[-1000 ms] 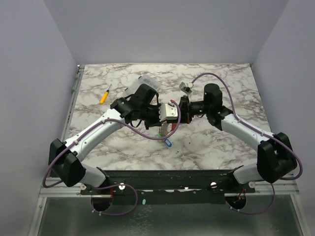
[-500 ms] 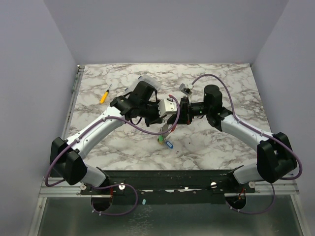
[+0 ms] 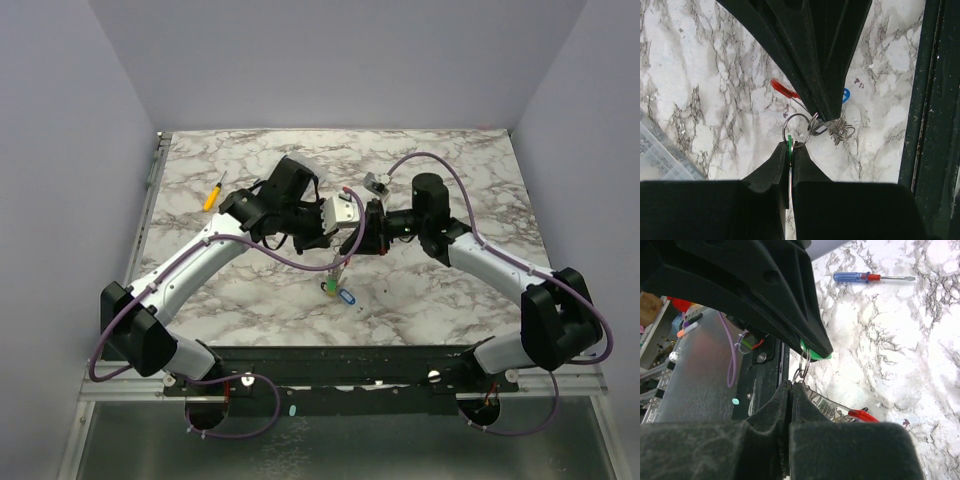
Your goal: Remove the keys from the keyring
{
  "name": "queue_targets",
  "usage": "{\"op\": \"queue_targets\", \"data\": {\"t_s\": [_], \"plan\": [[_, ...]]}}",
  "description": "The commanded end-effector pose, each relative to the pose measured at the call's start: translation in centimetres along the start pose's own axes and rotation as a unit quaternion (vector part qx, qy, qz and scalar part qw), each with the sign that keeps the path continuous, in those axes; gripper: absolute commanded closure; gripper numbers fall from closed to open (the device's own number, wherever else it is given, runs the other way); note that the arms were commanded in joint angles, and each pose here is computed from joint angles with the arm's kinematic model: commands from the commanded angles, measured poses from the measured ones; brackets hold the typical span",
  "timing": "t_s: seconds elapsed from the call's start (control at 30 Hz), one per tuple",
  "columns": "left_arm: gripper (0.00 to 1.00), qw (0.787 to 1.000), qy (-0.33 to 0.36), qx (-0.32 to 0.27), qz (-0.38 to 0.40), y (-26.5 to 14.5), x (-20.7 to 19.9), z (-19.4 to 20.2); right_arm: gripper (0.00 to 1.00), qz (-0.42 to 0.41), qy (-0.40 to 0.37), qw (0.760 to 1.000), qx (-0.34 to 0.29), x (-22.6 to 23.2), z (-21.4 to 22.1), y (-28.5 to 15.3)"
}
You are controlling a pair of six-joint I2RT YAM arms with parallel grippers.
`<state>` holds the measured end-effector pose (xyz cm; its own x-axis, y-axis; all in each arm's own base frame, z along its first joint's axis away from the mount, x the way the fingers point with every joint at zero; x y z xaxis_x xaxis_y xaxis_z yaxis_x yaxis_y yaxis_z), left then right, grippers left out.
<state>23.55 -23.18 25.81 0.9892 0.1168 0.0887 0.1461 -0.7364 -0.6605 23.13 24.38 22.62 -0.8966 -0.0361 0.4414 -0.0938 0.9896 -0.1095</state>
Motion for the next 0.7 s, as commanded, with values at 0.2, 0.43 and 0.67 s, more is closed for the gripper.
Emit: {"op": "queue_targets", "data": {"t_s": [0.2, 0.43, 0.67], "plan": [[1.0, 0.999, 0.009, -0.037, 0.016, -2.2, -0.8, -2.2, 0.93, 0.019, 0.006, 1.0, 0.021, -1.1, -0.4, 0.3], [1.0, 0.999, -0.025, -0.028, 0.006, -2.1, -0.6, -2.3, 0.6, 0.037, -0.005, 0.999, 0.02, -1.4, -1.9, -0.1], [1.0, 0.998, -0.065, -0.024, -0.004, -1.9, 0.0, -2.9, 0.45, 0.082, -0.032, 0.996, 0.008, -1.6, -3.4, -1.6]]}}
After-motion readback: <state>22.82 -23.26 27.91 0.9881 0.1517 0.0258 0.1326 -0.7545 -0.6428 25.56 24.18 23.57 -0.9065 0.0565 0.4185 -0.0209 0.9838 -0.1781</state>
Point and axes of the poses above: each gripper's point midway between its finger pads, its own y axis out along the fingers, its own x axis along the line the jaws close on, z = x × y, the point moved 6 cm from there along -y, back along the fingers, and after that the axes turned 1 degree about -y, right-handed, at the moved point
